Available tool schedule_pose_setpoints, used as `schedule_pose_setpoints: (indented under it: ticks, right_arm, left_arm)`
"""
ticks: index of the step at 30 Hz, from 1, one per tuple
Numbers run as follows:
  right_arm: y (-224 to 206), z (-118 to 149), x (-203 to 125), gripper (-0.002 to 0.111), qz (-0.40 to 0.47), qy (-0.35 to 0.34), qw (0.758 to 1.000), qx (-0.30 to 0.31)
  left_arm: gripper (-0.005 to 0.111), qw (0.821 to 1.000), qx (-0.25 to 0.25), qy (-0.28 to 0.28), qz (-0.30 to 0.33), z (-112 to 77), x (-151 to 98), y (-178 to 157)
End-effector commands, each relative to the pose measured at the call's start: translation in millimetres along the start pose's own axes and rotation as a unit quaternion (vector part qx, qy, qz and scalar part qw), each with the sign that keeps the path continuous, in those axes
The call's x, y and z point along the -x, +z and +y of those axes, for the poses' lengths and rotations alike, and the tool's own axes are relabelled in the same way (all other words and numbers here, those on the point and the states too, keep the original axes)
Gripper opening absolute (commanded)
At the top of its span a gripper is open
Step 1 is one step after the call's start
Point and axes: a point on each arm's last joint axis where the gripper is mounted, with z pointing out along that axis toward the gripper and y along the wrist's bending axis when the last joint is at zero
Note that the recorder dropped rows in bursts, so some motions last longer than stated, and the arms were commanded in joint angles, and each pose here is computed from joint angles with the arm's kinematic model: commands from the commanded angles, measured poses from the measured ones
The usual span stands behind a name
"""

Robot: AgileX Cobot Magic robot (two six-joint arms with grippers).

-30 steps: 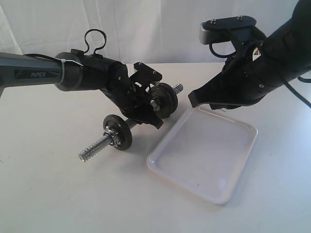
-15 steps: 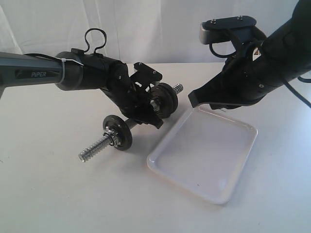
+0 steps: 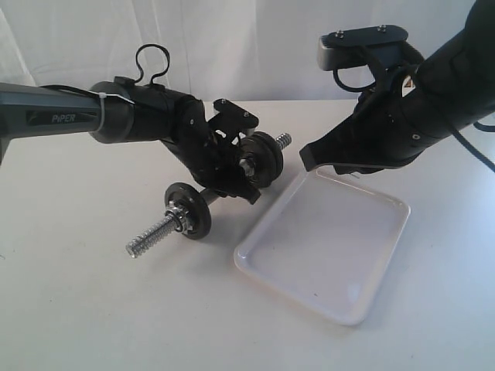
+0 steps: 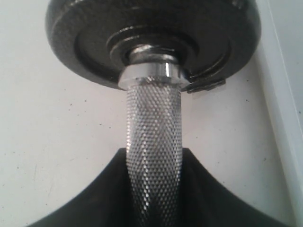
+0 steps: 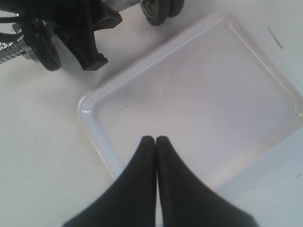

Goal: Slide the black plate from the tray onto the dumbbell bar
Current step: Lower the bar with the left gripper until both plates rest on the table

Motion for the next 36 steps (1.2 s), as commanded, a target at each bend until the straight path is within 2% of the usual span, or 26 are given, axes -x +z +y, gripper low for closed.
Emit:
schedule_pose_setpoints:
  ticks: [1, 4, 34, 36]
  right_arm:
    - [-2.5, -2.0, 0.4, 0.000, -0.008, -0.002, 1.000, -0.005]
    - [-2.5, -2.0, 0.2, 0.000, -0.007, -0.002, 1.000, -0.005]
    - [-2.5, -2.0, 0.2, 0.000, -0.007, -0.002, 1.000, -0.005]
    - [-2.5, -2.0, 0.2, 0.000, -0.007, -0.002, 1.000, -0.005]
  left_arm:
    - [0.034, 0.999, -0.009, -0.008, 0.030, -3.5, -11.6, 17.2]
    - [0.037, 0.999, -0.010, -0.008, 0.036, -3.9, -14.4, 21.5]
    - [0.037, 1.000, -0.008, -0.007, 0.026, -3.4, -12.1, 21.4]
    - [0.040, 1.000, -0.007, -0.007, 0.025, -3.3, -11.9, 21.4]
